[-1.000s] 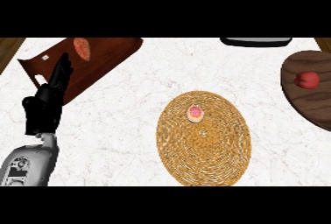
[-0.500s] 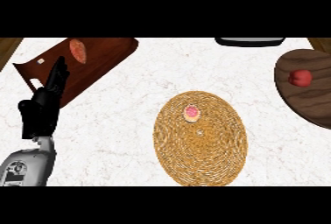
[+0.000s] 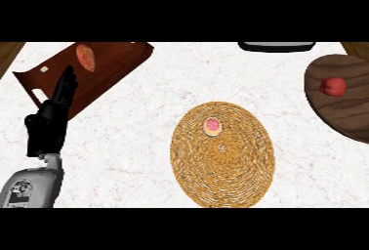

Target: Pick the bell pepper from the placemat and place it in the bowl

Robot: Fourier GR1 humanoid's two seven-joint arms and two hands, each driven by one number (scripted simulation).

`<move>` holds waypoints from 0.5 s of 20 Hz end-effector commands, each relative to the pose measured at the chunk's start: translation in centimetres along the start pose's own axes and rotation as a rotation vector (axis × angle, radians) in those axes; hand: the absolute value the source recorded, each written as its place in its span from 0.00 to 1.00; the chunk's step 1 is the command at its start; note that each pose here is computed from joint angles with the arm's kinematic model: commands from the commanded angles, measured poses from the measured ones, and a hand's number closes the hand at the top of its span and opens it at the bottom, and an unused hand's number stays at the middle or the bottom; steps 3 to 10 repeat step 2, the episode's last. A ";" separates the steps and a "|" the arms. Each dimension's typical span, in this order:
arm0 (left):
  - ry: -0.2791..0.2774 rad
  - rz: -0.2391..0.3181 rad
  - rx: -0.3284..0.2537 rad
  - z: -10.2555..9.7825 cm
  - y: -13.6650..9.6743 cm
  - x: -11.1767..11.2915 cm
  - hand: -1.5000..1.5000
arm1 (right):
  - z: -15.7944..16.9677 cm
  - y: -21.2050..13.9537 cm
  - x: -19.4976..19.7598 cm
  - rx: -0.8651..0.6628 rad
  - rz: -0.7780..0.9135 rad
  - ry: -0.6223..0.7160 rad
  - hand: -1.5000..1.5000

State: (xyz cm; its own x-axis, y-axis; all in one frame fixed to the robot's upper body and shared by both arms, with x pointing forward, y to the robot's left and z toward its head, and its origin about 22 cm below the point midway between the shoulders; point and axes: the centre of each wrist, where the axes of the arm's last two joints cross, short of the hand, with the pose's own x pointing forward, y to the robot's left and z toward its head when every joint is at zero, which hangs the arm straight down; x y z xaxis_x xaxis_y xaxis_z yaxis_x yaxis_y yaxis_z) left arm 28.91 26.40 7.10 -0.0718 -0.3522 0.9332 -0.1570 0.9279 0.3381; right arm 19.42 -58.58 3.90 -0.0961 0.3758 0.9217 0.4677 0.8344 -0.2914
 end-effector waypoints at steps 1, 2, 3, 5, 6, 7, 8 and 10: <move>0.013 0.011 -0.008 -0.2 -0.3 0.8 0.50 | 0.7 0.4 -0.6 0.021 -0.043 -0.030 0.00; 0.007 -0.001 -0.005 0.6 1.1 0.2 0.50 | 0.7 0.0 -0.3 0.042 -0.022 -0.041 0.00; 0.007 -0.001 -0.005 0.6 1.1 0.2 0.50 | 0.7 0.0 -0.3 0.042 -0.022 -0.041 0.00; 0.007 -0.001 -0.005 0.6 1.1 0.2 0.50 | 0.7 0.0 -0.3 0.042 -0.022 -0.041 0.00; 0.007 -0.001 -0.005 0.6 1.1 0.2 0.50 | 0.7 0.0 -0.3 0.042 -0.022 -0.041 0.00; 0.007 -0.001 -0.005 0.6 1.1 0.2 0.50 | 0.7 0.0 -0.3 0.042 -0.022 -0.041 0.00; 0.007 -0.001 -0.005 0.6 1.1 0.2 0.50 | 0.7 0.0 -0.3 0.042 -0.022 -0.041 0.00; 0.007 -0.001 -0.005 0.6 1.1 0.2 0.50 | 0.7 0.0 -0.3 0.042 -0.022 -0.041 0.00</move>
